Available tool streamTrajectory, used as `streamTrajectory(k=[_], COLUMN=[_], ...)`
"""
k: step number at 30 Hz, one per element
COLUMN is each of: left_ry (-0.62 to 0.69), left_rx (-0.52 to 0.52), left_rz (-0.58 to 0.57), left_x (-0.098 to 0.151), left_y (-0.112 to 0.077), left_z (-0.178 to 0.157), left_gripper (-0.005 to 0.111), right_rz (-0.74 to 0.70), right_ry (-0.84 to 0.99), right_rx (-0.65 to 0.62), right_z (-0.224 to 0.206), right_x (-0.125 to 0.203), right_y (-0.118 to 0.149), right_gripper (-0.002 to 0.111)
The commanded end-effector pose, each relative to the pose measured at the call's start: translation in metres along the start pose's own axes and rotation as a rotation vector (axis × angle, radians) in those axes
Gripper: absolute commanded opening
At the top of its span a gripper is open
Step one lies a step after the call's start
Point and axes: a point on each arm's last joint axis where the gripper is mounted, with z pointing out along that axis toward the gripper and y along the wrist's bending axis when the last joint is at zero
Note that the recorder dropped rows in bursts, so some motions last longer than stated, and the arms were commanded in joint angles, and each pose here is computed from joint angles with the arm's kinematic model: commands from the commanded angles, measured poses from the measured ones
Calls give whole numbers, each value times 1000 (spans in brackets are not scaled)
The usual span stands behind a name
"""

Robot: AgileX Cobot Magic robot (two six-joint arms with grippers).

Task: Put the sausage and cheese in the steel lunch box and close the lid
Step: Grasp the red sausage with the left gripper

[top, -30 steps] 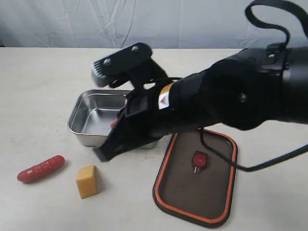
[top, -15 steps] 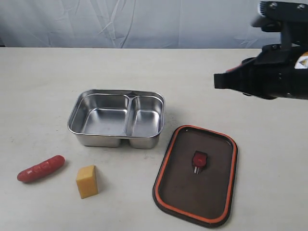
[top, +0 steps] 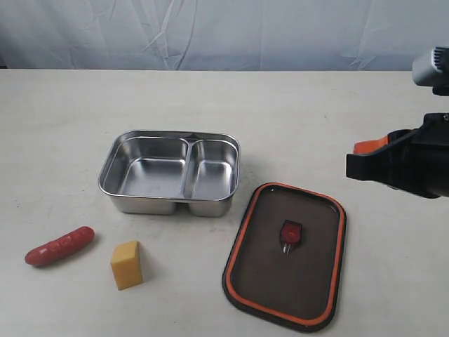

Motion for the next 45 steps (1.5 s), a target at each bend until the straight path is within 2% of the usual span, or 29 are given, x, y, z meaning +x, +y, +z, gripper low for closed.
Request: streamTrajectory(k=[1,4,6,9,13,17,22,35,38,41,45], left_ry=[304,473,609,723,757,769,777,904,938,963,971], left_rx=[120,181,252,313,331,365,359,389,397,416,431], left_rz=[212,187,203,198,223,300,384,346,339,366,434], left_x=[-11,2,17,33,42,47,58,94,103,108,109], left_y=[8,11,11,11,9,1,-6,-6,-6,-11,-19], left_z=[54,89,107,130,146,152,156,188,195,198,199], left_gripper=[2,14,29,48,53,53,50,50,47,32,0], right_rz=[7,30,78,91,74,148,153,151,151,151,151], right_ry=[13,31,25,-71,-265,-281,-290,-298,-298,-298,-298], right_rx=[0,-1,-3,2,9,11,-9,-12,-12,-12,-12], right_z=[-3,-4,-2,0,-6,-13,-20,-21,-21,-21,-21], right_x=[3,4,6,19,47,80,88,88,88,88,88], right_y=[-1,-1,-1,-5,-13,-23,-24,-23,-23,-23,-23], right_gripper=[-1,-1,-1,-1,-1,-1,-1,-1,-1,-1,-1])
